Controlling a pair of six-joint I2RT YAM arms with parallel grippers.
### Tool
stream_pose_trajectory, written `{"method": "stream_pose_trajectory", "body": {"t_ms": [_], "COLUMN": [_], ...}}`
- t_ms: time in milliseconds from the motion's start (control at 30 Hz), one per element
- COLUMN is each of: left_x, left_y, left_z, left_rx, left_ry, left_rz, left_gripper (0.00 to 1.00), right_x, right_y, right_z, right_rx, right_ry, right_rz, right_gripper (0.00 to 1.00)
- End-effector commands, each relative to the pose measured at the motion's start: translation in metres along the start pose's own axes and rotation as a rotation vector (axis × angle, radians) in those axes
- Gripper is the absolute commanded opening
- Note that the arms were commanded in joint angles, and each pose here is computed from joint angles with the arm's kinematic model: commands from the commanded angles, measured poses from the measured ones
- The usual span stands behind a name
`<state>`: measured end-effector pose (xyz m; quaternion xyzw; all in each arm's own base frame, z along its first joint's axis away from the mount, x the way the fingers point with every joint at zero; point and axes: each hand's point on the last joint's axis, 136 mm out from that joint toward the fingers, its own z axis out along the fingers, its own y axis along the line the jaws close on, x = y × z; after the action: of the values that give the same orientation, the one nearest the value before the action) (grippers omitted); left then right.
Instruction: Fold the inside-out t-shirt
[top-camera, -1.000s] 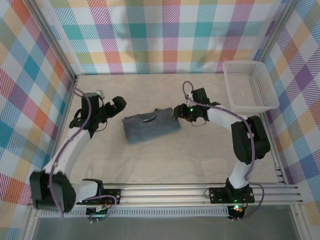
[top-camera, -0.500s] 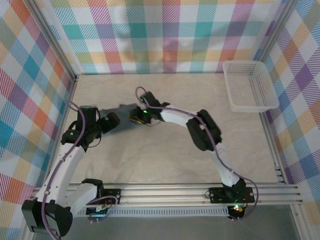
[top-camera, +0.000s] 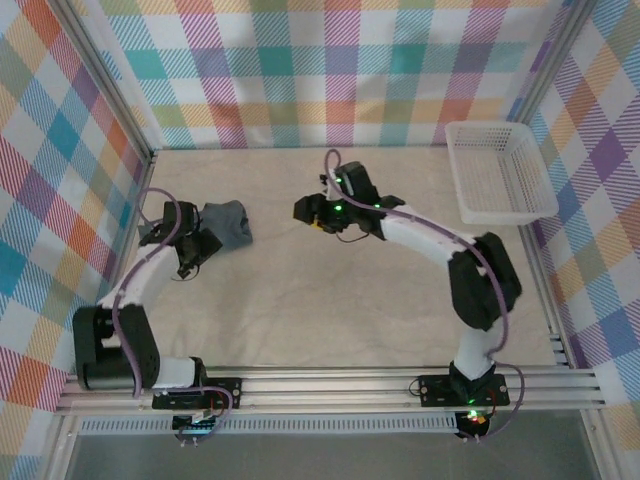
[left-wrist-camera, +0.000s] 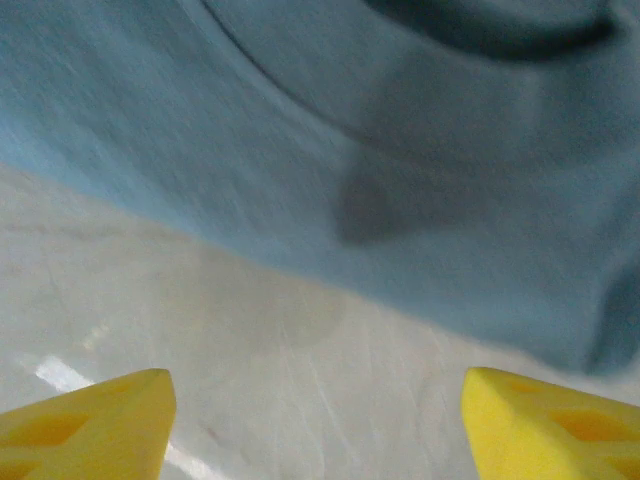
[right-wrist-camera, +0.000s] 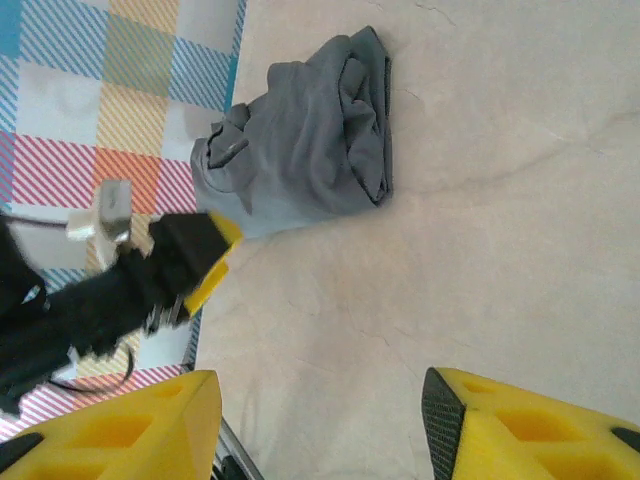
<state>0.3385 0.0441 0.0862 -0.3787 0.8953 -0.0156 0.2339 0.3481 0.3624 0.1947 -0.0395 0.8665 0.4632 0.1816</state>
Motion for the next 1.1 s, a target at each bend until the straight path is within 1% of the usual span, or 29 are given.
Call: {"method": "stream_pose_trajectory", "body": {"t_ms": [0, 67, 167, 200, 267, 433, 533, 567, 800, 900, 933, 1067], "left_x": [-0.04, -0.046, -0.06, -0.064, -0.073, -0.101, -0.124, -0.132, -0.184, -0.2, -0.208, -0.22], "left_y": [-0.001, -0.011, -0.023, -0.03, -0.047, -0.077, -0.096, -0.101, -0.131, -0.153, -0.159, -0.164], "left_z": [0.013, 0.03, 0.05, 0.057, 0.071, 0.097, 0.108, 0.113, 0.147, 0.162, 0.162, 0.178], "left_rx": [-0.049, -0.057, -0.066, -0.056, -0.012, 0.012, 0.04, 0.047, 0.074, 0.13, 0.142, 0.175], "left_ry": [-0.096, -0.064, -0.042, -0.037, -0.032, -0.026, -0.055, -0.063, -0.086, -0.092, -0.105, -0.11], "left_rz": [-0.058, -0.034, 0.0, 0.011, 0.04, 0.119, 0.154, 0.159, 0.093, 0.047, 0.033, -0.062], "left_gripper": [0.73, 0.72, 0.67, 0.64, 0.61, 0.66, 0.73, 0.74, 0.74, 0.74, 0.74, 0.72], "right_x": [0.031, 0.039, 0.042, 0.041, 0.036, 0.014, 0.003, 0.0, -0.012, -0.015, -0.017, -0.021], "right_y": [-0.013, -0.015, -0.008, -0.006, -0.003, 0.0, -0.003, -0.003, -0.01, -0.019, -0.022, -0.03], "right_z": [0.0, -0.003, -0.01, -0.014, -0.023, -0.048, -0.057, -0.059, -0.069, -0.072, -0.072, -0.072], "right_rx": [0.023, -0.008, -0.051, -0.056, -0.055, -0.053, -0.05, -0.055, -0.057, -0.043, -0.04, -0.039], "right_ry": [0.05, 0.059, 0.054, 0.048, 0.026, -0.022, -0.039, -0.042, -0.047, -0.049, -0.05, -0.039], "right_rz": [-0.002, 0.05, 0.085, 0.088, 0.085, 0.078, 0.082, 0.084, 0.104, 0.117, 0.123, 0.148], "right_gripper": [0.57, 0.56, 0.56, 0.56, 0.57, 0.58, 0.58, 0.58, 0.59, 0.59, 0.59, 0.59]}}
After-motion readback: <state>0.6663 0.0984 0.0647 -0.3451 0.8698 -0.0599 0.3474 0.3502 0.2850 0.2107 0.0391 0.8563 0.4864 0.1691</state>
